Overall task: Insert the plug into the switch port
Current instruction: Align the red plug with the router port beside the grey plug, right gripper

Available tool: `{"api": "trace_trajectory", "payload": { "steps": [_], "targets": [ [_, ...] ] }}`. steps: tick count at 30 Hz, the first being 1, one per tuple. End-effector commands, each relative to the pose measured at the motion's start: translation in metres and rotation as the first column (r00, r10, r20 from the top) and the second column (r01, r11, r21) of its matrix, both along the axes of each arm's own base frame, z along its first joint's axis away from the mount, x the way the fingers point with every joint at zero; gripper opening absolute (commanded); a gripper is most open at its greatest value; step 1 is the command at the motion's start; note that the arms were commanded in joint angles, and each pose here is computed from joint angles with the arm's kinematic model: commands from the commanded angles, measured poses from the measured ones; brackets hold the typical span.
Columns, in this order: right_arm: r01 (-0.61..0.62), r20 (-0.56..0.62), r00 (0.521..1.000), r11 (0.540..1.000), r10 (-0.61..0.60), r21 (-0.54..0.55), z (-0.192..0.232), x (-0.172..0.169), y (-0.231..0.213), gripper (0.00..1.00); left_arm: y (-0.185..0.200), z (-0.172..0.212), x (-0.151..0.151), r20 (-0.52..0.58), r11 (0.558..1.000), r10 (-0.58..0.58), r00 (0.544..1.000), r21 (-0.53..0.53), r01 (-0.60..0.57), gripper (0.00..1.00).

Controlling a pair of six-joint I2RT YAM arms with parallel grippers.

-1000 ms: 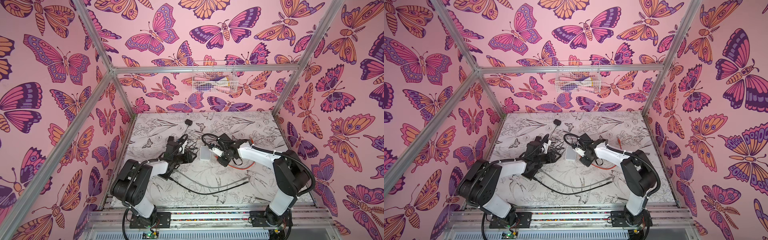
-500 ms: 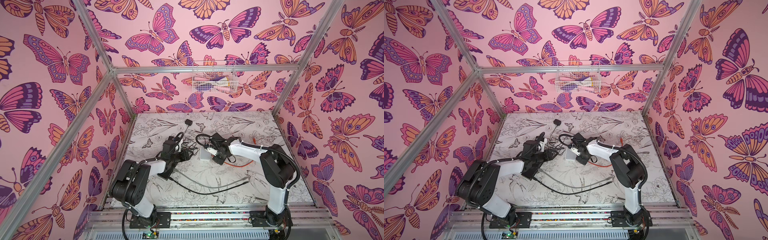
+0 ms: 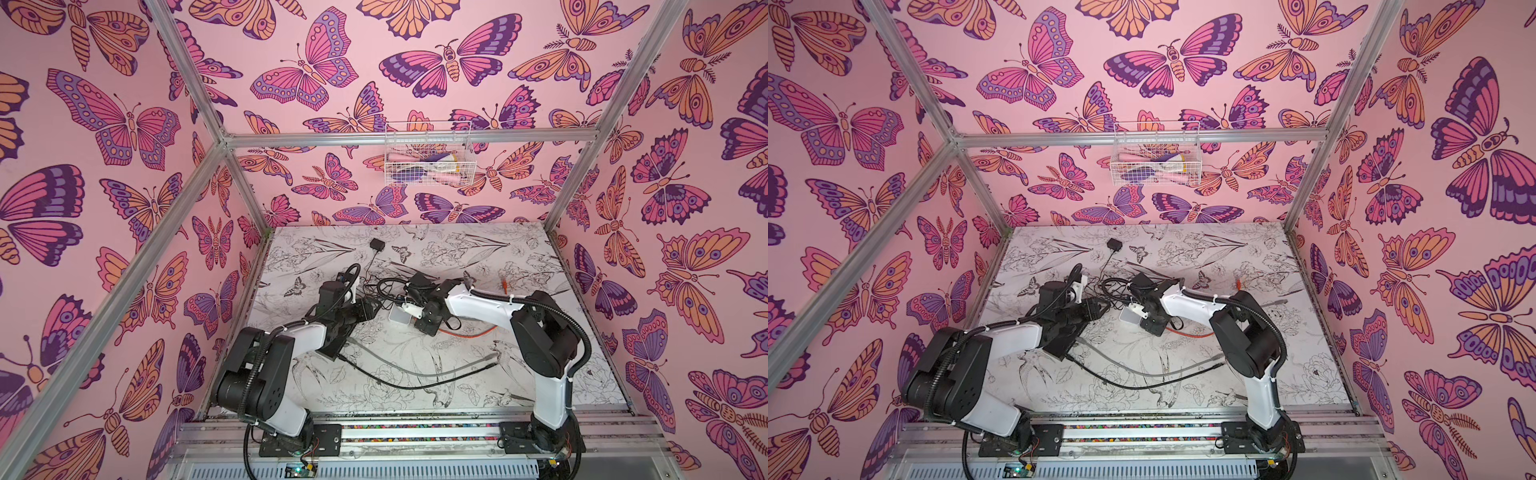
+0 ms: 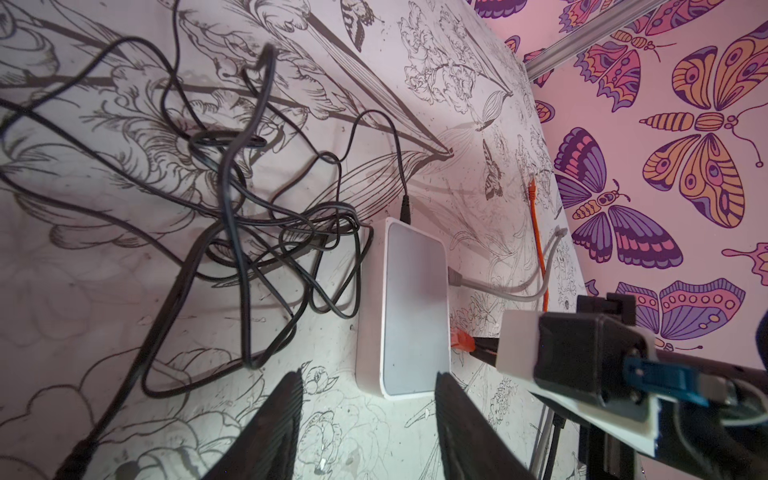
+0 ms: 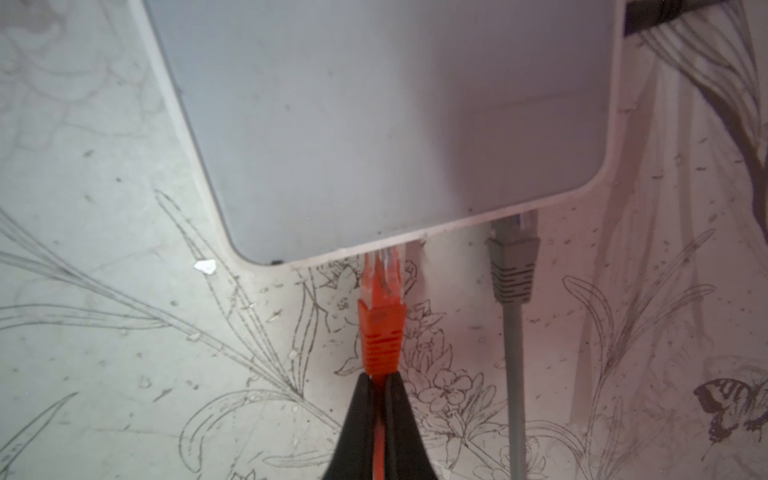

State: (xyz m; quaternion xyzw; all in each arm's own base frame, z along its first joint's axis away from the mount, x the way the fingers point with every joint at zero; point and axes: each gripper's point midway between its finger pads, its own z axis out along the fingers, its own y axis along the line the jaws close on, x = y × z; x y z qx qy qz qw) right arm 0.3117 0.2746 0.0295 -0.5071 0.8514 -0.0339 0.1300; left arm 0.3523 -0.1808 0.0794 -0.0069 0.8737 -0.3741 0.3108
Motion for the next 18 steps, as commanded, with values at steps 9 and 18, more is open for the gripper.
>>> {"api": "trace_trajectory", "payload": {
  "steps": [9, 18],
  "targets": [
    [0.012, 0.070, 0.997, 1.000, -0.011, -0.017, 0.012, 0.007, -0.008, 0.00, -0.028, -0.012, -0.009, -0.019, 0.993, -0.119, 0.993, 0.004, 0.119, 0.50],
    [-0.038, 0.077, 0.996, 0.999, 0.038, -0.001, 0.014, -0.001, 0.002, 0.00, -0.043, -0.019, -0.003, -0.033, 0.990, -0.143, 0.989, 0.013, 0.144, 0.49]
  ]
}}
